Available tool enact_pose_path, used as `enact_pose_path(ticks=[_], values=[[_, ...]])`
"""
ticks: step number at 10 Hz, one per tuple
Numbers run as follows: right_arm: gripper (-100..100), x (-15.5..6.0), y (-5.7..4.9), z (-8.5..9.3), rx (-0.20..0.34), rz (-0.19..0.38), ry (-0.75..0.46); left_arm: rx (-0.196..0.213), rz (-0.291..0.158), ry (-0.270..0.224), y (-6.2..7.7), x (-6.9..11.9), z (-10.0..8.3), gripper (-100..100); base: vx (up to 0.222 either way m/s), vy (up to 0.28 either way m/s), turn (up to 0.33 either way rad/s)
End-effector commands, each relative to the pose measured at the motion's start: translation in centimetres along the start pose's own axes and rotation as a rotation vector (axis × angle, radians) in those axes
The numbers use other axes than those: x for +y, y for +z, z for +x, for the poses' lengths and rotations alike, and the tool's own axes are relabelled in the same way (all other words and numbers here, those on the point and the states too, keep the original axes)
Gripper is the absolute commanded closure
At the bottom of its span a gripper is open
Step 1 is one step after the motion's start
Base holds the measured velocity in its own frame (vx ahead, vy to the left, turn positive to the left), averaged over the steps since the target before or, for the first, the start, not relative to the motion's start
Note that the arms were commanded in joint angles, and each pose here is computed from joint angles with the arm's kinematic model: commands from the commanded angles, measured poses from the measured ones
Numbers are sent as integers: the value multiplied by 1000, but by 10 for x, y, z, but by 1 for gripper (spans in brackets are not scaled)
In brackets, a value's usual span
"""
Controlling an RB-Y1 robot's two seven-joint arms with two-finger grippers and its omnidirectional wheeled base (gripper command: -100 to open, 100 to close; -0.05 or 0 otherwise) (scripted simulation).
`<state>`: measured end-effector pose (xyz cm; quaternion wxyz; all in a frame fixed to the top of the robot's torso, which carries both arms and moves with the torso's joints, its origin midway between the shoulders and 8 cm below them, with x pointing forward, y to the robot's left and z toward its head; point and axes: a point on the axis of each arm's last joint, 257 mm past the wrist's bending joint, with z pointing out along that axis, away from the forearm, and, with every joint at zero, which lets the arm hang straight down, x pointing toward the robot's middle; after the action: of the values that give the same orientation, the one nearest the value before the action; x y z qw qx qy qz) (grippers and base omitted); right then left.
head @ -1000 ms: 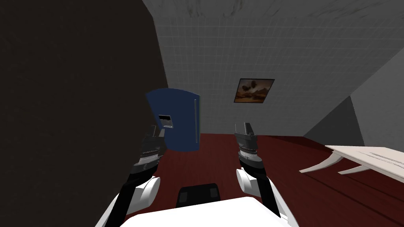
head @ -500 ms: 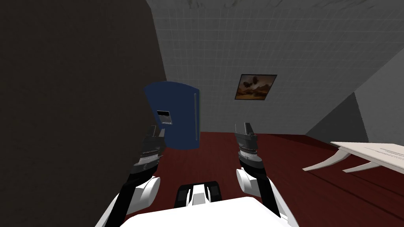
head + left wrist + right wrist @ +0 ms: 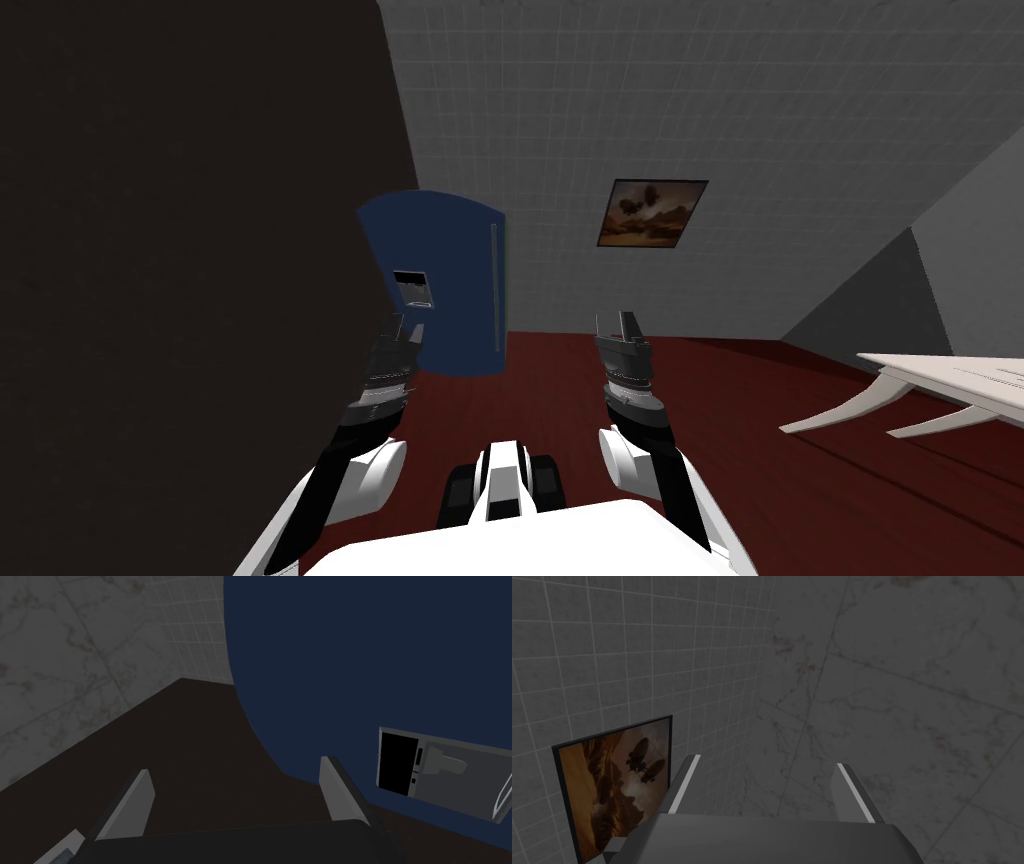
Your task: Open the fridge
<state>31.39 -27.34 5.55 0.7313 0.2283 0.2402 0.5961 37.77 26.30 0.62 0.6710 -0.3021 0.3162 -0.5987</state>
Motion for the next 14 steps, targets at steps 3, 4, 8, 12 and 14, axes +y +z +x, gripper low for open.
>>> enact_pose_path(ticks=[3,4,8,12,14], values=[[0,0,0,0,0,0,0,68,-44,-41,33,17,15,-100,65,-39,12],[0,0,0,0,0,0,0,67,-61,-40,32,22,15,-100,40,-26,6],[0,0,0,0,0,0,0,98,-102,-72,58,34,25,-100,53,-29,13],[0,0,0,0,0,0,0,125,-135,-108,89,40,36,-100,63,-43,14],[0,0,0,0,0,0,0,133,-158,-124,101,44,39,-100,32,-27,10]])
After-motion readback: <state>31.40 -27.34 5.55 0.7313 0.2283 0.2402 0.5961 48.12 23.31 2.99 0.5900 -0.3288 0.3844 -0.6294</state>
